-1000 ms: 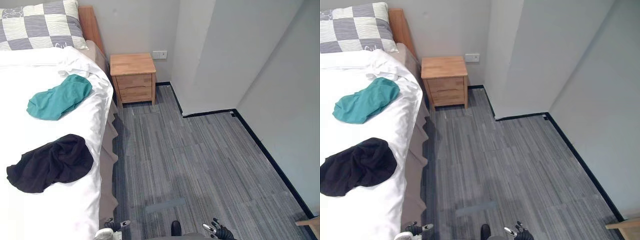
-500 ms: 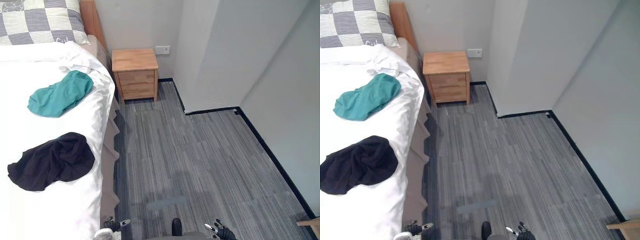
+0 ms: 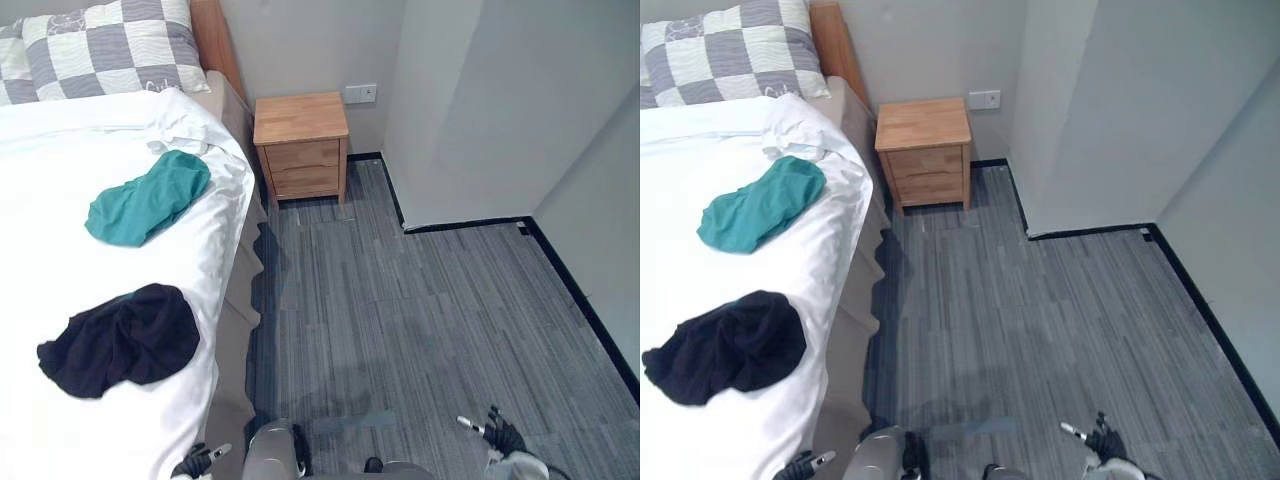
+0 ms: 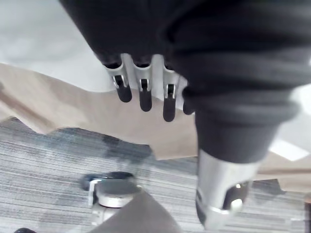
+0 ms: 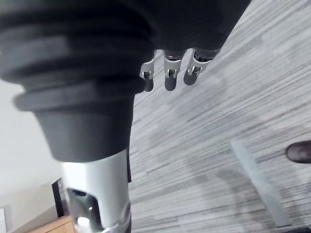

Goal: Tidy the bed and pick cloth on bed and put in laundry

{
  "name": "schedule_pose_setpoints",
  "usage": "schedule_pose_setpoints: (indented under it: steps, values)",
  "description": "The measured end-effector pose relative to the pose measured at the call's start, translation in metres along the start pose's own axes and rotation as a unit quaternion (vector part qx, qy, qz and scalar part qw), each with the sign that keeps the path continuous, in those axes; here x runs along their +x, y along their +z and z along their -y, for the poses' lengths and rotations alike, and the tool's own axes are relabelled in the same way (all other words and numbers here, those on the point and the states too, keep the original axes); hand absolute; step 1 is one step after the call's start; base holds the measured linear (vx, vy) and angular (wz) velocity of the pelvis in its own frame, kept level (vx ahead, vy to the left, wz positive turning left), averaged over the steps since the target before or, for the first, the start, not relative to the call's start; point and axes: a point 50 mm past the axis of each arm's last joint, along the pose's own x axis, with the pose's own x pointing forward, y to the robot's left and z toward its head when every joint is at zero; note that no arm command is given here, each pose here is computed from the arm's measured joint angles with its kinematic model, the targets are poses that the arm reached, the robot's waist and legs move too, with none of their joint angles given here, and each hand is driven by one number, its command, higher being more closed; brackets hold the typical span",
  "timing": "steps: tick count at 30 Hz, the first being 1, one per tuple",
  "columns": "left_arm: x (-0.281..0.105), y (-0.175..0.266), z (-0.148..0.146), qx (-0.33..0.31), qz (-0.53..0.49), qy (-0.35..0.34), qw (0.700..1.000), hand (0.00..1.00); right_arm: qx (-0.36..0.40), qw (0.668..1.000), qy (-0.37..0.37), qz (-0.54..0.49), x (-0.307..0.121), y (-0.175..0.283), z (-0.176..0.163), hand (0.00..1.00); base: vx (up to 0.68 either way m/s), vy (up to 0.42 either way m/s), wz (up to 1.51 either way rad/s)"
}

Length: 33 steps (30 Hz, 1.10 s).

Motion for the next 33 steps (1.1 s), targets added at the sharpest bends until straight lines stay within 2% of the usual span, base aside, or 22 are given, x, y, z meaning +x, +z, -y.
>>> schedule_pose_setpoints:
  steps: [6, 11, 13, 19, 24, 30, 33]
  values:
    - [-0.005, -0.026, 0.009, -0.019, -0.048, -0.011, 0.999, 0.0, -0.01, 0.999, 0.033, -0.019, -0.001, -0.009, -0.009, 0.0, 0.42, 0.195, 0.11]
    - [-0.016, -0.059, -0.005, 0.002, -0.102, 0.003, 0.995, 0.0, -0.004, 0.996, 0.075, -0.054, -0.008, -0.035, -0.037, 0.0, 0.44, 0.077, 0.24]
    - [-0.014, -0.052, -0.008, 0.012, -0.089, 0.016, 0.996, 0.0, -0.011, 0.994, 0.093, -0.056, -0.01, -0.04, -0.045, 0.0, 0.35, -0.104, 0.52]
    - [0.001, 0.009, -0.016, 0.022, 0.027, 0.033, 0.999, 0.0, -0.001, 0.992, 0.112, -0.062, -0.02, -0.056, -0.055, 0.0, 0.44, -0.29, 0.63]
    - [0.001, 0.019, 0.033, -0.035, 0.075, -0.013, 0.997, 0.0, -0.018, 0.992, 0.115, -0.05, -0.014, -0.043, -0.053, 0.0, 0.53, -0.298, 0.24]
    - [-0.001, 0.015, 0.044, -0.038, 0.069, -0.033, 0.996, 0.0, -0.042, 0.989, 0.134, -0.054, -0.009, -0.036, -0.061, 0.0, 0.37, -0.061, 0.27]
    - [-0.001, 0.016, 0.049, -0.011, 0.068, -0.05, 0.996, 0.0, -0.045, 0.989, 0.128, -0.062, -0.012, -0.042, -0.057, 0.0, 0.37, 0.131, 0.86]
